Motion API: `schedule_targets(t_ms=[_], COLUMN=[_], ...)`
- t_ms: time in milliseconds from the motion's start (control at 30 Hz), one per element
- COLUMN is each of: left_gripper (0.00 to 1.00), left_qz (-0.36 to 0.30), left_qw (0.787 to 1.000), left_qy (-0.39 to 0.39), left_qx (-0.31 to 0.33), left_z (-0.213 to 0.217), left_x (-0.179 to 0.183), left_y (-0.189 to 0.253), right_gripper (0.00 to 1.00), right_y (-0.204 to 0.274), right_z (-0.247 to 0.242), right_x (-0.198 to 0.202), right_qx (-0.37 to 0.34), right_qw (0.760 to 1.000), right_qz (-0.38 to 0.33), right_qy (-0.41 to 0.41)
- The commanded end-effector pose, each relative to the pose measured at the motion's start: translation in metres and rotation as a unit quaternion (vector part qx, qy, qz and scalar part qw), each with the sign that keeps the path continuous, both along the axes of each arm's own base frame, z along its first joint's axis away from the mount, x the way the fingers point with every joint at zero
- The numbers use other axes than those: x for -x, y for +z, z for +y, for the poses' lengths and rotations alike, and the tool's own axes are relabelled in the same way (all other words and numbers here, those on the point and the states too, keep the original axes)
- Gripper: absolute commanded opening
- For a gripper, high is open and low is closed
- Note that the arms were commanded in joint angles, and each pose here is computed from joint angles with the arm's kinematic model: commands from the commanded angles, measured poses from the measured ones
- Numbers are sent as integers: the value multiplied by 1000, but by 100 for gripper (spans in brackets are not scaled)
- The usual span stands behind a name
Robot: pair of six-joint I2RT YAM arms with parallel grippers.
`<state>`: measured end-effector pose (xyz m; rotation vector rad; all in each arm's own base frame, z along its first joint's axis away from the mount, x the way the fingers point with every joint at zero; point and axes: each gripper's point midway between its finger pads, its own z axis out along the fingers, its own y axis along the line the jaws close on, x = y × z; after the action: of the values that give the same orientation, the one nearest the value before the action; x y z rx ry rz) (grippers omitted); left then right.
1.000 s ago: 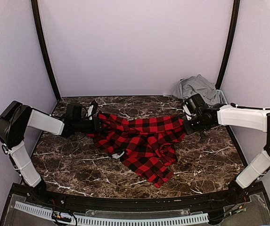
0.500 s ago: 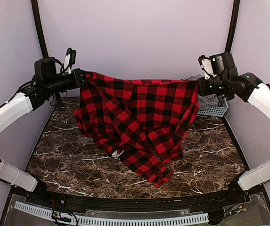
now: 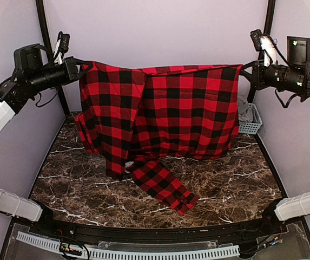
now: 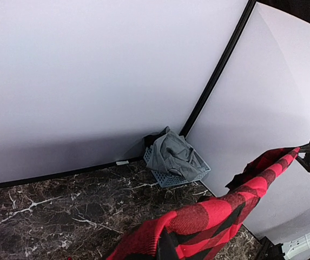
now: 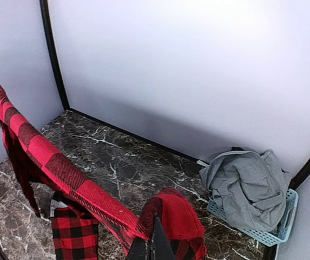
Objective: Fold and stack the long sleeve shirts
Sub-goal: Flatten out the crumpled shirt at the center of the board.
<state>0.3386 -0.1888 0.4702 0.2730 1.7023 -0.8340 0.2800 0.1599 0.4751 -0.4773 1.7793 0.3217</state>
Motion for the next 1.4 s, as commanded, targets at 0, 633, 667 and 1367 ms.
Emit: schedule_targets(t_ms=[0, 633, 667, 1367], left_gripper=[0, 0, 0, 0], left_qz=[-74, -129, -118, 49], left_qw=[997, 987, 988, 974], left_qy=[3, -40, -47, -201], left_qx=[34, 82, 87, 88], left_z=[25, 66, 63, -97], left_x=[58, 213, 211, 64], left_y=[73, 128, 123, 15], right_gripper=[0, 0, 0, 28], right_y=[32, 75, 60, -196], right_z=[5, 13, 18, 156], right_x=[34, 155, 145, 89], right_qx=[-31, -161, -165, -155], right_qw=[997, 952, 953, 904], right_qz=[-26, -22, -2, 186], right_qy=[65, 259, 254, 353])
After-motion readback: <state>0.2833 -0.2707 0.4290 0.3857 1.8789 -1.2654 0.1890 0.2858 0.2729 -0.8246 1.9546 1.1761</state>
